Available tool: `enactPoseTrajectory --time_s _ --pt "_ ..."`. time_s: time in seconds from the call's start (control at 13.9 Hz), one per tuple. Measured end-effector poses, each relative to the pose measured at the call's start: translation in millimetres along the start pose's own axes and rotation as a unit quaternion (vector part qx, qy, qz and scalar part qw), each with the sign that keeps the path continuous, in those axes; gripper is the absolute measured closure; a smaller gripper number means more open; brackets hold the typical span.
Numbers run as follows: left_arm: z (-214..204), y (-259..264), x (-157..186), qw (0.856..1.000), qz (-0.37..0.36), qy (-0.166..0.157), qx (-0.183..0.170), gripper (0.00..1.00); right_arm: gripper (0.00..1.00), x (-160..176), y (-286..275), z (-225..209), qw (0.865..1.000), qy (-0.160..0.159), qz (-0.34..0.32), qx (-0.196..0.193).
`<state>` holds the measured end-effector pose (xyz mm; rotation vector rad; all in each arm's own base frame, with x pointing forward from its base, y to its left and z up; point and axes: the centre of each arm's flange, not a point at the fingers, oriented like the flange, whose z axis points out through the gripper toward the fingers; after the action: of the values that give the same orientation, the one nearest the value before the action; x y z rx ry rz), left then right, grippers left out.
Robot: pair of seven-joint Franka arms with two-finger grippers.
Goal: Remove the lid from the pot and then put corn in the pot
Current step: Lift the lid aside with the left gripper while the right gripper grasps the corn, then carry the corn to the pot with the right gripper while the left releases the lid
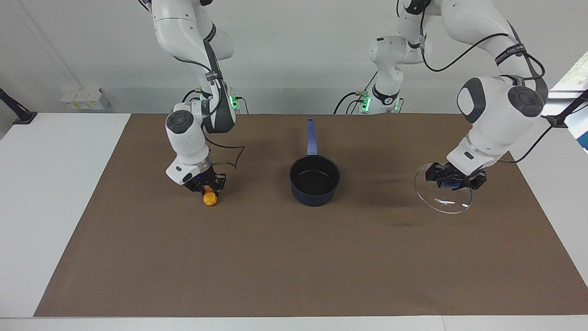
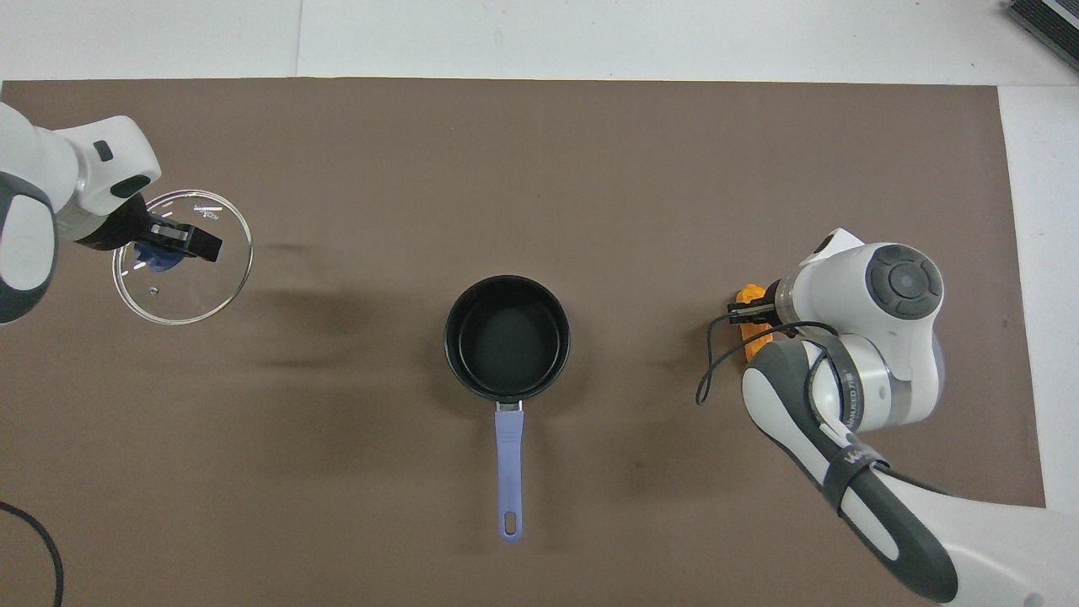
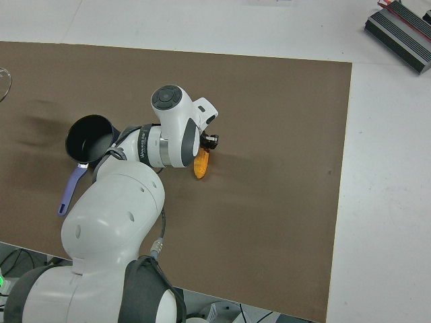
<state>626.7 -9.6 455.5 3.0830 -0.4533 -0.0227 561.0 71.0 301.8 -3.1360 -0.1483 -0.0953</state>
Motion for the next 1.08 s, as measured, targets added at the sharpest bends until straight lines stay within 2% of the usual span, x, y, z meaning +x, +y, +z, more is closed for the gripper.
enactPoseTrajectory --time_s 0.29,0.5,1.01,1.08 --pt "19.1 -40.3 -29.8 1.000 -0.004 -0.006 -0.003 0.56 0.61 3.4 -9.0 -20.1 1.000 0.019 -0.008 0.003" --pt "49.9 -56.9 -50.0 1.000 -0.012 -0.003 -0.001 0.56 0.61 7.4 -30.6 -50.7 0.999 0.043 -0.019 0.007" --pt "136.8 -46.2 -84.8 1.000 -0.014 0.018 0.009 0.56 0.61 13.6 -161.0 -129.8 0.999 0.042 0.021 0.026" --pt "138.8 -45.8 -85.8 1.000 -0.014 0.019 0.009 0.49 0.61 11.0 -180.2 -136.3 0.998 0.043 0.024 0.029"
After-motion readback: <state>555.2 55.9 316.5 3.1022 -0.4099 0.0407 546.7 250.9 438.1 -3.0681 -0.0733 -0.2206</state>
